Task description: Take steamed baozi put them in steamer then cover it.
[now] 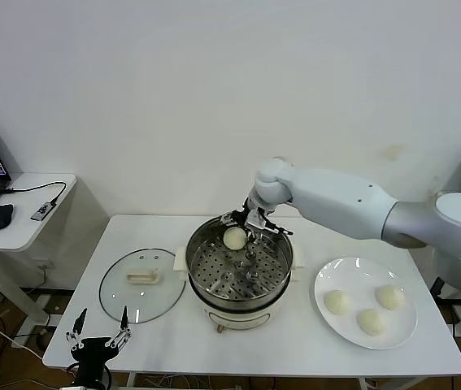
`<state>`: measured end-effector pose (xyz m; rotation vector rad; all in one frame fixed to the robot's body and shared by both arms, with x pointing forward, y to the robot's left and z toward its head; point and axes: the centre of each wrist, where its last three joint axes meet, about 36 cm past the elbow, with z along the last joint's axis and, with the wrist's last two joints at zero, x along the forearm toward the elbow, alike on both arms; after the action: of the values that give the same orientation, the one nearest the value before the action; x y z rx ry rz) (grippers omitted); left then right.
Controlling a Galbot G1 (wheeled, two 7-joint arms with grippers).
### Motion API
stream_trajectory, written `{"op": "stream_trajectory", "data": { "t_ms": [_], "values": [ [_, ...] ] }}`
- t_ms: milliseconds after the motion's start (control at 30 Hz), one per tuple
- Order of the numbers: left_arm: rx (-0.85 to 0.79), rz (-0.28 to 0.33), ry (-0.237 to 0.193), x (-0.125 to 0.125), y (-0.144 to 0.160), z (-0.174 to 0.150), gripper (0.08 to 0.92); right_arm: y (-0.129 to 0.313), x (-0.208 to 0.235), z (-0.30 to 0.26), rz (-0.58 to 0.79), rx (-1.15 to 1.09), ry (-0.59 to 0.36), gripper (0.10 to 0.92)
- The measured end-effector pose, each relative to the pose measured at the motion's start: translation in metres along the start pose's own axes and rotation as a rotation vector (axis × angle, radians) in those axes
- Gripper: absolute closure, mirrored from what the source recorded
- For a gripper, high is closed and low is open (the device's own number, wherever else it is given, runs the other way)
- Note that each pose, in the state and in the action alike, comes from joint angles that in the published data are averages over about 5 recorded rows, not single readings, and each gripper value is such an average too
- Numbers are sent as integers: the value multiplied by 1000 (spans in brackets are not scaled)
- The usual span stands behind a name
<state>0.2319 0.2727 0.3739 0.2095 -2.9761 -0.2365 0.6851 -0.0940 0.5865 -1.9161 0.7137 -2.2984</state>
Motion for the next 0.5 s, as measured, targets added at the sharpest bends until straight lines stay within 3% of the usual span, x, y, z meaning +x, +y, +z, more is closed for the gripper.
{"op": "stream_trajectory", "data": {
  "t_ms": [267, 500],
  "values": [
    [-8, 17, -12, 0, 0, -6, 177, 16, 52, -1, 12, -184, 23, 199],
    [-15, 40, -15, -2, -1, -10, 177, 59, 109, -14, 21, -475, 80, 200]
  ]
}}
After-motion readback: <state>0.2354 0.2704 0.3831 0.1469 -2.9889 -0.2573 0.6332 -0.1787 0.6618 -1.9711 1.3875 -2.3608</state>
